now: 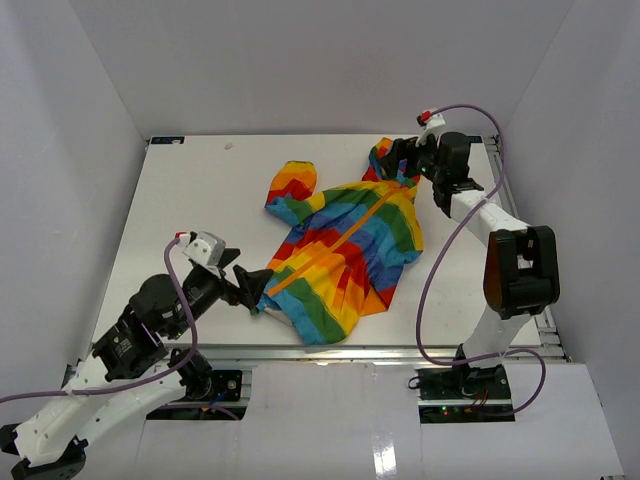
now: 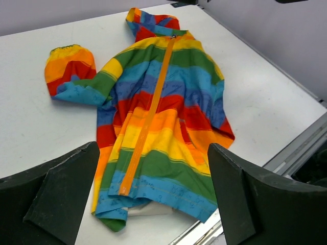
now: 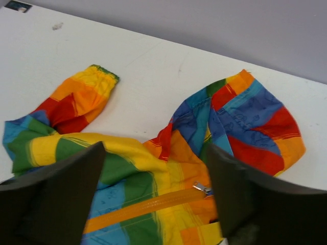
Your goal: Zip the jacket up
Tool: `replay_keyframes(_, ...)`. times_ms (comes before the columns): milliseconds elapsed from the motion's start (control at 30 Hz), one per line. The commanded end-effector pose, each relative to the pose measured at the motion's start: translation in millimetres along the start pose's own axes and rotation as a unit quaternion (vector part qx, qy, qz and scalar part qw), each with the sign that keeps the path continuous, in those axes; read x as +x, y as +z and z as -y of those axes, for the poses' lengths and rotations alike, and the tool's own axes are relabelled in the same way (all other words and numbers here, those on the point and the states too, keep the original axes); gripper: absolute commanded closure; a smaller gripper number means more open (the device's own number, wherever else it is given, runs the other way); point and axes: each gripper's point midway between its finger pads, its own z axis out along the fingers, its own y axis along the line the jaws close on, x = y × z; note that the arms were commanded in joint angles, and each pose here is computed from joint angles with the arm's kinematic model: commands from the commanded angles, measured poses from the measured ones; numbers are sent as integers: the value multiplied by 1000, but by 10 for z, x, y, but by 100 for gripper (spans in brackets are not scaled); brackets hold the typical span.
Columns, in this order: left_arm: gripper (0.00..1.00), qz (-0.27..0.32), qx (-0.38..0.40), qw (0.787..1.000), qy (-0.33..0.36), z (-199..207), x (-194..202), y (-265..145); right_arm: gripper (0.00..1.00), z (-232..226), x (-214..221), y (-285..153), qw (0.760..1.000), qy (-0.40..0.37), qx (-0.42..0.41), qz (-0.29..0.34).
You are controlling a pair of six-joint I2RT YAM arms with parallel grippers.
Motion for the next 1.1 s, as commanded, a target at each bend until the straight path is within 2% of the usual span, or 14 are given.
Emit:
replay_keyframes(0,2,24,41,998,-29,207,-258,70,8,-271,-465,-234,999,23,-28,31)
replay_keyframes(167,2,55,67,993,-80,378,-422,280,10,-405,-367,-576,994,91,58,-12)
replay_keyframes(233,2,57,88,990,-96,484,-380,426,10,-674,-313,-753,992,106,58,-29)
replay_keyframes(300,2,51,99,988,-104,546,-307,538,10,-901,-64,-931,988,115,57,-82)
replay_keyframes(433,2,30,106,989,-102,598,-65,762,10,-1360,75,-1246,986,114,26,-116)
replay_keyframes(600,2,52,118,988,-81,609,97,882,10,-1477,244,-1711,987,104,54,-108)
replay_keyframes(733,2,44,111,992,-50,525,331,847,10,-1599,369,-1972,991,80,34,-102)
replay_keyframes(867,2,62,101,992,-40,441,405,772,10,-1642,449,-2163,993,78,21,-85)
replay_keyframes(1067,2,88,117,988,-46,465,330,613,10,-1631,224,-2390,998,63,7,-19)
